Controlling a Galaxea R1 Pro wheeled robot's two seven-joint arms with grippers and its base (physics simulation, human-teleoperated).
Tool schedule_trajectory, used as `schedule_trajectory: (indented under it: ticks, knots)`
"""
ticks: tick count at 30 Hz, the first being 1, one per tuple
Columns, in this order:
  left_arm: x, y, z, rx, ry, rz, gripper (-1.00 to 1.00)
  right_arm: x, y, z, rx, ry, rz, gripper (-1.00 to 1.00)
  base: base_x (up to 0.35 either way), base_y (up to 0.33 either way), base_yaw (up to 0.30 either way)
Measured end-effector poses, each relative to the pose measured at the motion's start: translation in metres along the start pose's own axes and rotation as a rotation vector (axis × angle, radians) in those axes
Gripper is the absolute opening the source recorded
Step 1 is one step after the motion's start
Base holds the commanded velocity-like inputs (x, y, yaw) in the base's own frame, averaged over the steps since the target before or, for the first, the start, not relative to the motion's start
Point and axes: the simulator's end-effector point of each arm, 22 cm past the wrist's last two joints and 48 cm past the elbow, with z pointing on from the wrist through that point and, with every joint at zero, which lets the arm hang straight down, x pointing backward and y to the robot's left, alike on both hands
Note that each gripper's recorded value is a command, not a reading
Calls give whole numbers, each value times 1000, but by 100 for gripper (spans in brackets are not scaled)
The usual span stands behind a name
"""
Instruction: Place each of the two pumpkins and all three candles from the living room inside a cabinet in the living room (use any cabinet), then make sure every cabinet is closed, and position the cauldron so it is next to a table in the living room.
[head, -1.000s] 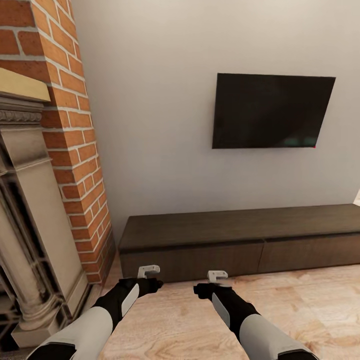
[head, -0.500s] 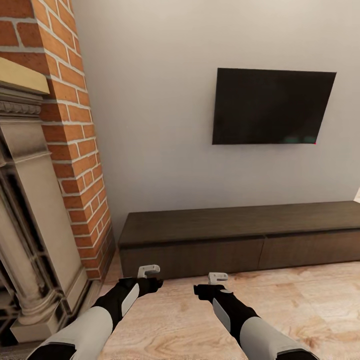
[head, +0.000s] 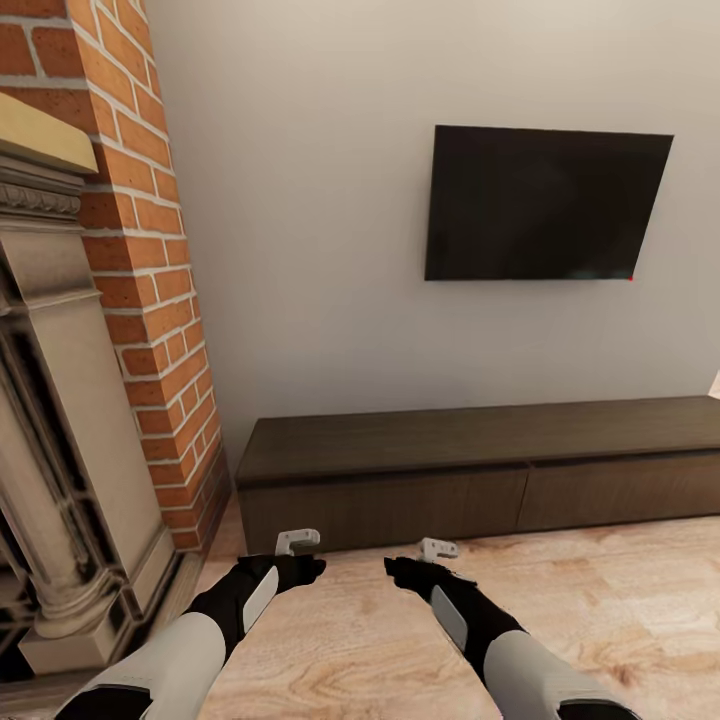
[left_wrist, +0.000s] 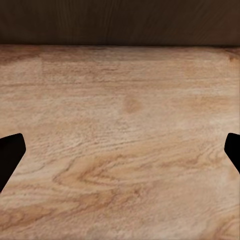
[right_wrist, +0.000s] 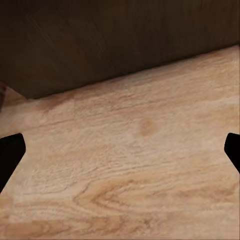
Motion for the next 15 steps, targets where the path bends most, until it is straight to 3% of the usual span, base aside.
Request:
schedule_trajectory:
  ticks: [4,5,8,15]
  knots:
    - [7,2,5,1,0,0,100,-11,4,-1,-140,-29,216,100,0,0,0]
    - [9,2,6,1,0,0,100,-21,3,-5,-200,-58,312,100,0,0,0]
    - [15,4,10,2,1,0,100,-37,-1,-10,-282,-118,443,100,0,0,0]
    - [25,6,18,4,-5,1,100,-43,-15,-13,-350,-175,551,100,0,0,0]
